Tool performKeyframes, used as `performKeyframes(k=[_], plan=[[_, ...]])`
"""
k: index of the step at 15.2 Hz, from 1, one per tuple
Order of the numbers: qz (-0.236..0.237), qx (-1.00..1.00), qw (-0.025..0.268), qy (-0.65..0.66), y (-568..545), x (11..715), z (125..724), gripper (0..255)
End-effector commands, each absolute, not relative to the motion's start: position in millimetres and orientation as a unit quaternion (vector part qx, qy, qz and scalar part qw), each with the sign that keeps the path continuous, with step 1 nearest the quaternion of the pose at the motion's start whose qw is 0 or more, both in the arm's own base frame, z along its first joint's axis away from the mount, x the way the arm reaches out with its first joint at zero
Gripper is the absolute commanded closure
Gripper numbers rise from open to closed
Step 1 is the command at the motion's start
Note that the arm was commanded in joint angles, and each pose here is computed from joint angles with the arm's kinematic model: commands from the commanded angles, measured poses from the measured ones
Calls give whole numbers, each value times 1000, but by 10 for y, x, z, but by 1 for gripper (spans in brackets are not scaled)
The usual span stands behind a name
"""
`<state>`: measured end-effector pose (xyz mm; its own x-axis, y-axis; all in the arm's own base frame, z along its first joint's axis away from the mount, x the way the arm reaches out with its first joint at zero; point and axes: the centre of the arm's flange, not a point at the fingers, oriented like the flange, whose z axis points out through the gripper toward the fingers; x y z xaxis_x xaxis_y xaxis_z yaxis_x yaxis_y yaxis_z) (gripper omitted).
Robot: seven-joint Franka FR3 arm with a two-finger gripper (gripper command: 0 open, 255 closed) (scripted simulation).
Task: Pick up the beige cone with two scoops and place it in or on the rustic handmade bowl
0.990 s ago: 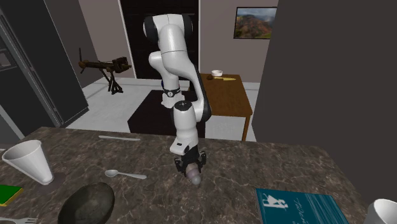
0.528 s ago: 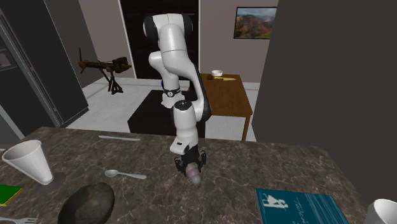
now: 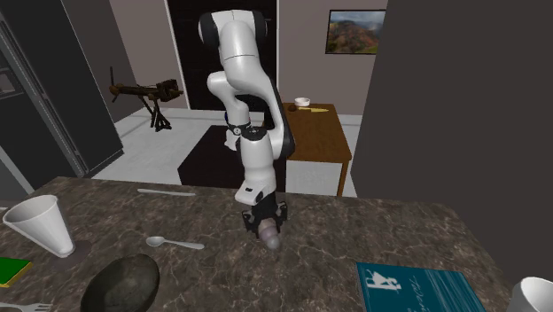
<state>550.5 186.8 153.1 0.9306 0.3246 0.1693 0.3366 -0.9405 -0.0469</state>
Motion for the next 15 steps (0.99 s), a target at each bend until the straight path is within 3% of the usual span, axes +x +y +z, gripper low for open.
performKeyframes(k=[1,15], plan=[[-80,-982,38,-168,1869,5501,1647,255],[-80,-982,38,-168,1869,5501,2386,255]])
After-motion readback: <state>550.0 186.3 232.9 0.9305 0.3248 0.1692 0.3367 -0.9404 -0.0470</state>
